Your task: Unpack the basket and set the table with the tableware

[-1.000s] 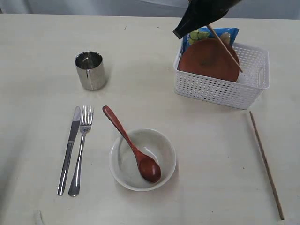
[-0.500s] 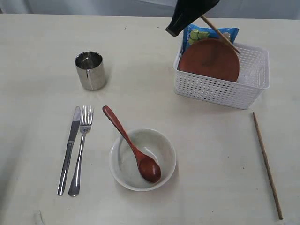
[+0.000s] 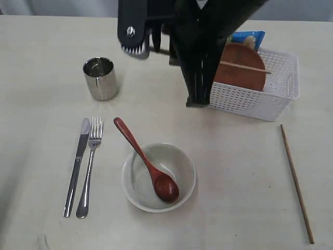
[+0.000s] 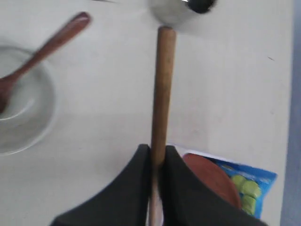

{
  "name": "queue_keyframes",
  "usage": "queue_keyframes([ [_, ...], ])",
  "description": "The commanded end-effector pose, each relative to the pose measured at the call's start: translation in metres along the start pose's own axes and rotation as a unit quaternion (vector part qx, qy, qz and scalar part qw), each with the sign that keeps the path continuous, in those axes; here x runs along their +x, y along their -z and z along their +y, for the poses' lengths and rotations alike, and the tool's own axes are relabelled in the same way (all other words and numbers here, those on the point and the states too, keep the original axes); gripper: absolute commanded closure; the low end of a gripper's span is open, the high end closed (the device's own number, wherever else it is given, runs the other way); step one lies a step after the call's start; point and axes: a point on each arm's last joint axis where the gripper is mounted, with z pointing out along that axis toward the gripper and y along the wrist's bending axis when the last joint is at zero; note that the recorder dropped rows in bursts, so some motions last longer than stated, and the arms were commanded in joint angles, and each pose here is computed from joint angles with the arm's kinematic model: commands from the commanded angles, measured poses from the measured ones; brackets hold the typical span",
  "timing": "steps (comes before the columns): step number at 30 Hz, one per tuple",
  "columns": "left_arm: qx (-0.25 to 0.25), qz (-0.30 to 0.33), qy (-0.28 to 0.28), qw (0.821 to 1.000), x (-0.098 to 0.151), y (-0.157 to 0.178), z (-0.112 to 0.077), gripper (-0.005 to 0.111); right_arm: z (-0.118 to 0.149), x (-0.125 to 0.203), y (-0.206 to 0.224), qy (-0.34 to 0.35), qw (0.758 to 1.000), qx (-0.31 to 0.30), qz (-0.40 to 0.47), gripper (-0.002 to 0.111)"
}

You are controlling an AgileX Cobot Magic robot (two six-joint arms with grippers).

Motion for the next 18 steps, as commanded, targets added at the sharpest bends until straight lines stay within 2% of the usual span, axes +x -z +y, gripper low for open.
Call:
queue_keyframes([
  [1,0.003,-0.004,0.002,1.0,0.0,0.0,0.0,0.107,0.031,-0.015,0.011,0.116,0.991,-0.069,-0.004,0.109],
  [4,0.003,-0.004,0.002,1.0,0.0,0.0,0.0,0.107,0.052,-0.027,0.012,0.179,0.98,-0.089,-0.01,0.109],
  [8,0.003,-0.004,0.002,1.0,0.0,0.0,0.0,0.107,0.087,-0.043,0.008,0.217,0.969,-0.11,-0.036,0.109],
  [12,0.003,-0.004,0.002,1.0,0.0,0.0,0.0,0.107,0.113,-0.059,-0.006,0.166,0.977,-0.123,-0.059,0.109],
  [14,0.003,-0.004,0.002,1.0,0.0,0.0,0.0,0.107,0.115,-0.064,-0.015,0.142,0.98,-0.126,-0.057,0.109],
  [18,0.003,-0.004,0.002,1.0,0.0,0.0,0.0,0.107,0.12,-0.072,-0.038,0.143,0.979,-0.136,-0.046,0.109],
])
